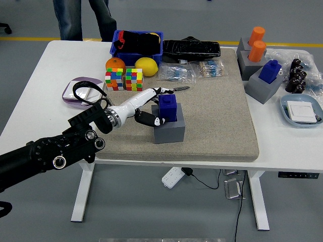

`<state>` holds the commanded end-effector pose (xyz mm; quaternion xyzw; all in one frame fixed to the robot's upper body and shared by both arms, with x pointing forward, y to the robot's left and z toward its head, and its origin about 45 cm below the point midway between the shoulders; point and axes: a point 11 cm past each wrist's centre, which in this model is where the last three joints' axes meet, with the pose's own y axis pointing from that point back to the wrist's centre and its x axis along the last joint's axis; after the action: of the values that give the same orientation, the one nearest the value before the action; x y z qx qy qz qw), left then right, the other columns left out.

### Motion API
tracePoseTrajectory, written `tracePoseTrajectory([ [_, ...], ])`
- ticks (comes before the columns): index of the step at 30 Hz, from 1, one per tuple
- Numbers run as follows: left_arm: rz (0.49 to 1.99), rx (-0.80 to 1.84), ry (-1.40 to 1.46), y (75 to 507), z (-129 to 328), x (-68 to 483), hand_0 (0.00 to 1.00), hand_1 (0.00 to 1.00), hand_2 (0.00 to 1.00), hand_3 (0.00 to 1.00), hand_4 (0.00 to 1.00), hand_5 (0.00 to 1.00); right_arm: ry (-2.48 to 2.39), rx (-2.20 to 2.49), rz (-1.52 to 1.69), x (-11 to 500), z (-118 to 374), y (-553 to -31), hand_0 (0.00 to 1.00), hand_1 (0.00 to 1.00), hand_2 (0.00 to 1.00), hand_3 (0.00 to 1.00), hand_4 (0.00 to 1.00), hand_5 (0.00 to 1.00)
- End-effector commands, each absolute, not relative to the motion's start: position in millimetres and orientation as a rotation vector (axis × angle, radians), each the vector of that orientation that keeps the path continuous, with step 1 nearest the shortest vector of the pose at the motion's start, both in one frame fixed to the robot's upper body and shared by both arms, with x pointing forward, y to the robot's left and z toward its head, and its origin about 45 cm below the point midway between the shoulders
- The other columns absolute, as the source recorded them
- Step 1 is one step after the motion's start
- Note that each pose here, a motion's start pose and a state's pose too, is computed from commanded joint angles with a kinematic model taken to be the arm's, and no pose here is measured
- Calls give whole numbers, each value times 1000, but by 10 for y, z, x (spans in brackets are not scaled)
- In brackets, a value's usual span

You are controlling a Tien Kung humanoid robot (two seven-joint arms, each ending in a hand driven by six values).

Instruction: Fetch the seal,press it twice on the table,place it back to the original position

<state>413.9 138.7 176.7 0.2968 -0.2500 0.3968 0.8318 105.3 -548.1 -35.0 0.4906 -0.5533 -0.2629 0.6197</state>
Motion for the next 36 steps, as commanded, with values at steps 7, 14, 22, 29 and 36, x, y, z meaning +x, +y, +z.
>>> tracePoseTrajectory([
  [7,843,636,-520,1413,1769,4153,968,920,826,913,768,2,-1270,1129,-606,1051,-354,-5476,802,711,704,665,775,556],
  [14,837,642,-516,1415,1756,4148,985,960,903,929,846,2,-1270,1128,-606,1045,-353,-5479,802,710,704,665,775,556],
  [22,837,639,-518,1409,1778,4153,992,963,906,930,866,2,-1271,1129,-606,1048,-354,-5477,802,712,704,665,776,557],
  [29,836,635,-515,1401,1802,4153,992,964,906,929,877,2,-1272,1129,-607,1043,-356,-5476,802,711,704,665,776,557],
  [36,835,626,-500,1384,1827,4145,993,965,909,931,879,2,-1269,1130,-610,1035,-365,-5465,802,709,704,664,776,557],
])
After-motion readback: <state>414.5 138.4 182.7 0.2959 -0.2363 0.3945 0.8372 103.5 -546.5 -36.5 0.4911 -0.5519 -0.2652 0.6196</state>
